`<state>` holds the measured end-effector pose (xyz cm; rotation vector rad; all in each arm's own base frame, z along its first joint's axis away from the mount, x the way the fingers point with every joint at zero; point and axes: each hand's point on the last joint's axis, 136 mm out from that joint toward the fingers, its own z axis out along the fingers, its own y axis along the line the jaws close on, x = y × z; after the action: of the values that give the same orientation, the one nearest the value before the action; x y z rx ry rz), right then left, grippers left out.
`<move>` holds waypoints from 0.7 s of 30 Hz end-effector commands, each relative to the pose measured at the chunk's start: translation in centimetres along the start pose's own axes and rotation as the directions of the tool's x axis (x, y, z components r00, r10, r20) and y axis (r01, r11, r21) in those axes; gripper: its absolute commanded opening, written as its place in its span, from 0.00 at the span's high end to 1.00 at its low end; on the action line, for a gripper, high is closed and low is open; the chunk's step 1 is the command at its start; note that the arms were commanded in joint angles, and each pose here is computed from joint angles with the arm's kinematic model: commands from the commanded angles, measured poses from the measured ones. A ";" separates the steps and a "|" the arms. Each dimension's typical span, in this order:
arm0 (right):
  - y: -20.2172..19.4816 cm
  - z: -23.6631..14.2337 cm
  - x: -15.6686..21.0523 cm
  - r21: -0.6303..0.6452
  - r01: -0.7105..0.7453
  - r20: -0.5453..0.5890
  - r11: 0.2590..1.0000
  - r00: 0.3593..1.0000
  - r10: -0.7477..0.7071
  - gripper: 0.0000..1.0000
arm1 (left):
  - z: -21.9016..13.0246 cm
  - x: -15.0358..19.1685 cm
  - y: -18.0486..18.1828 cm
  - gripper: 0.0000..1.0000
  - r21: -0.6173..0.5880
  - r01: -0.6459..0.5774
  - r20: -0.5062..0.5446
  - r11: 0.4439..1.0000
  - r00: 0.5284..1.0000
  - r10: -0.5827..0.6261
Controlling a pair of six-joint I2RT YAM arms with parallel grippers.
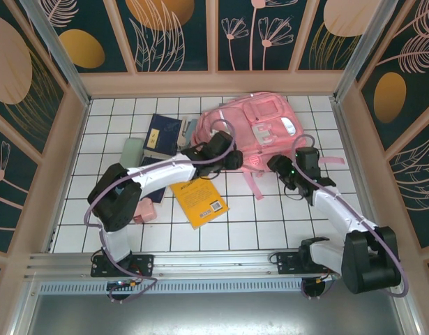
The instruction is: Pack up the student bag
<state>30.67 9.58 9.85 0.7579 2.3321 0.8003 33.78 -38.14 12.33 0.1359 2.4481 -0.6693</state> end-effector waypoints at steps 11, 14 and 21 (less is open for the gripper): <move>2.3 1.3 -0.9 -0.256 -0.161 -0.027 0.953 0.987 0.160 0.34 | 0.7 5.9 -4.8 0.60 0.133 -0.164 -0.014 0.977 0.986 0.168; 2.2 1.9 -1.1 -0.250 -0.161 -0.032 0.955 0.987 0.158 0.36 | 1.6 6.2 -5.3 0.66 0.145 -0.171 -0.015 0.975 0.985 0.175; 1.0 3.1 -1.8 -0.204 -0.171 -0.016 0.964 0.985 0.172 0.39 | 4.0 6.5 -5.9 0.67 0.153 -0.172 -0.011 0.973 0.984 0.176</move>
<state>32.87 10.48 7.91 0.8960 2.2121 1.0834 28.50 -43.78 7.32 0.3958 2.4329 -0.7269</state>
